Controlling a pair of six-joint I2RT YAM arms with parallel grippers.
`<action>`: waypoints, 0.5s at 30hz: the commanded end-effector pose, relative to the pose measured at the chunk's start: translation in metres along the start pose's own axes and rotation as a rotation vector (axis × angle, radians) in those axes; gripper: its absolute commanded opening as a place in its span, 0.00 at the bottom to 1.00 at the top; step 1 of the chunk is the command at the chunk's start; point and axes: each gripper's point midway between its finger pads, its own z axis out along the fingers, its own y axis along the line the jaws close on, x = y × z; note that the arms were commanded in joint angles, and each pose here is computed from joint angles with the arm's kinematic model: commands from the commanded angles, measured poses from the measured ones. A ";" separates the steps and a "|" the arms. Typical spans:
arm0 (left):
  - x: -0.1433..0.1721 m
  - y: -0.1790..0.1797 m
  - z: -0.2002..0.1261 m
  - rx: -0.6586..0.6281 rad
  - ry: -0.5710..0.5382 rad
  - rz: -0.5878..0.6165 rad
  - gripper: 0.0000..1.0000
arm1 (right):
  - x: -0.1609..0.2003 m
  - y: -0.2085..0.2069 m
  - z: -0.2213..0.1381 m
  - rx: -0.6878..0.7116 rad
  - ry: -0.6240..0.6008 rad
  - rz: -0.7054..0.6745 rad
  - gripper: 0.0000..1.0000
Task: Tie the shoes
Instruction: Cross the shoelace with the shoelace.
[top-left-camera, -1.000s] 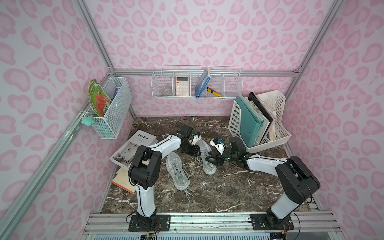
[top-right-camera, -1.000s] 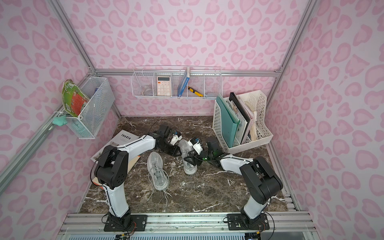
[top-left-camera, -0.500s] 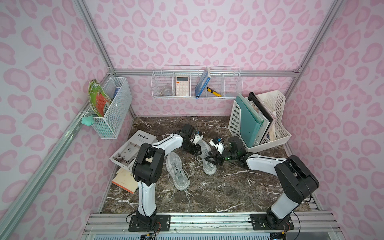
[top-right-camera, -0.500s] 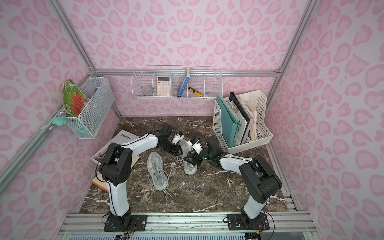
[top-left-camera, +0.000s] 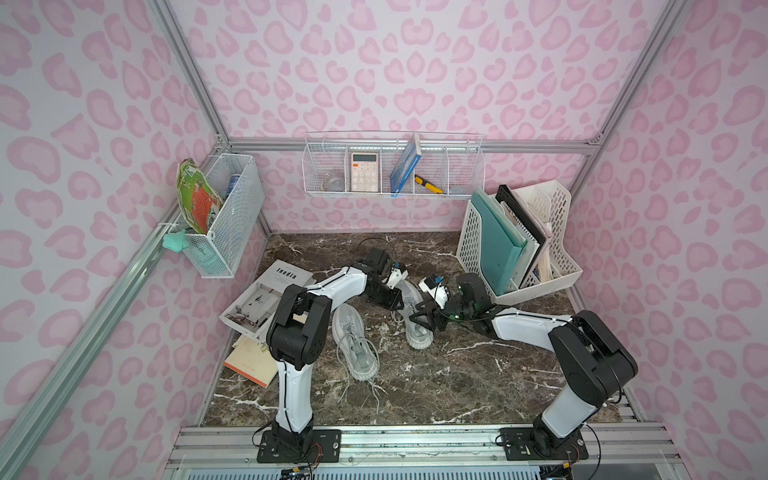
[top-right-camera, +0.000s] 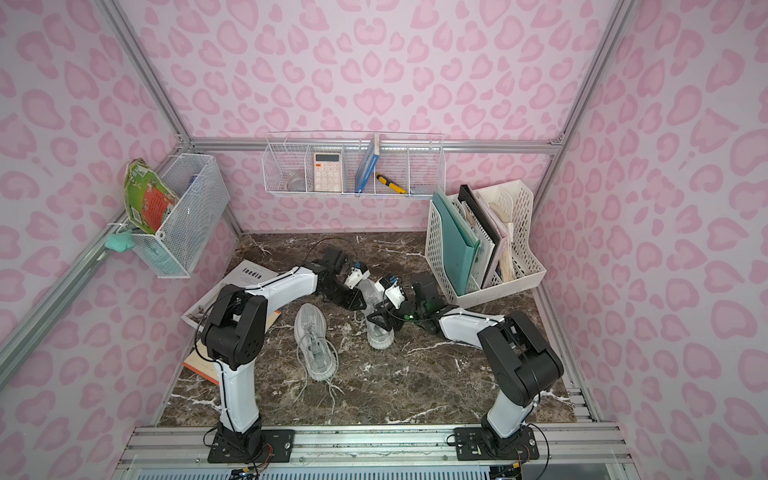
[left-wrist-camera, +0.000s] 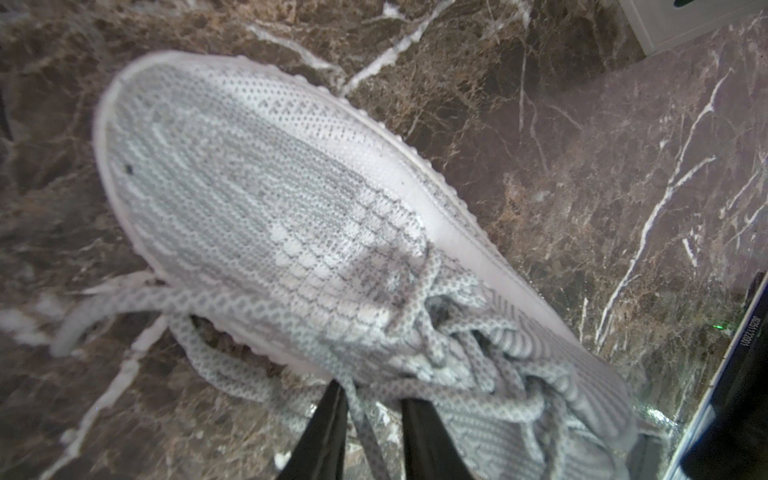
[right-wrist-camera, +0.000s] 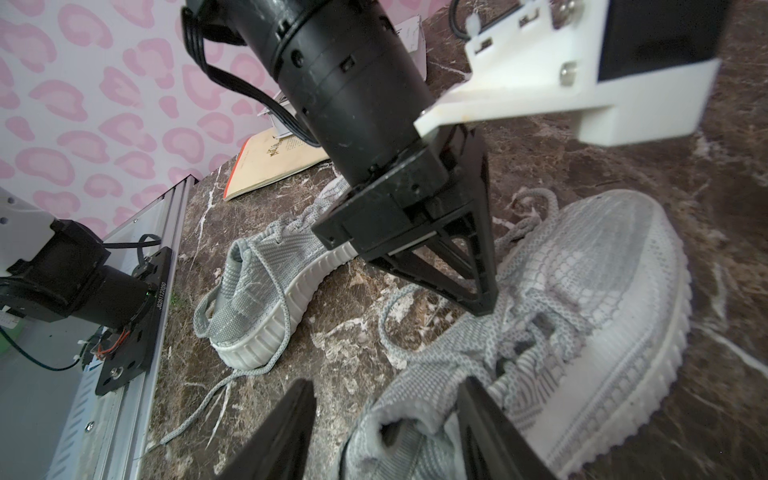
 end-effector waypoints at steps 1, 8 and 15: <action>-0.003 0.001 -0.001 0.000 -0.017 0.017 0.22 | -0.002 0.003 0.001 -0.016 -0.005 0.002 0.58; -0.004 0.002 -0.010 -0.019 -0.046 0.014 0.08 | 0.001 0.003 0.001 -0.012 -0.002 0.004 0.58; -0.002 0.000 -0.021 -0.035 -0.057 0.011 0.00 | -0.002 0.002 -0.002 0.004 -0.004 -0.008 0.57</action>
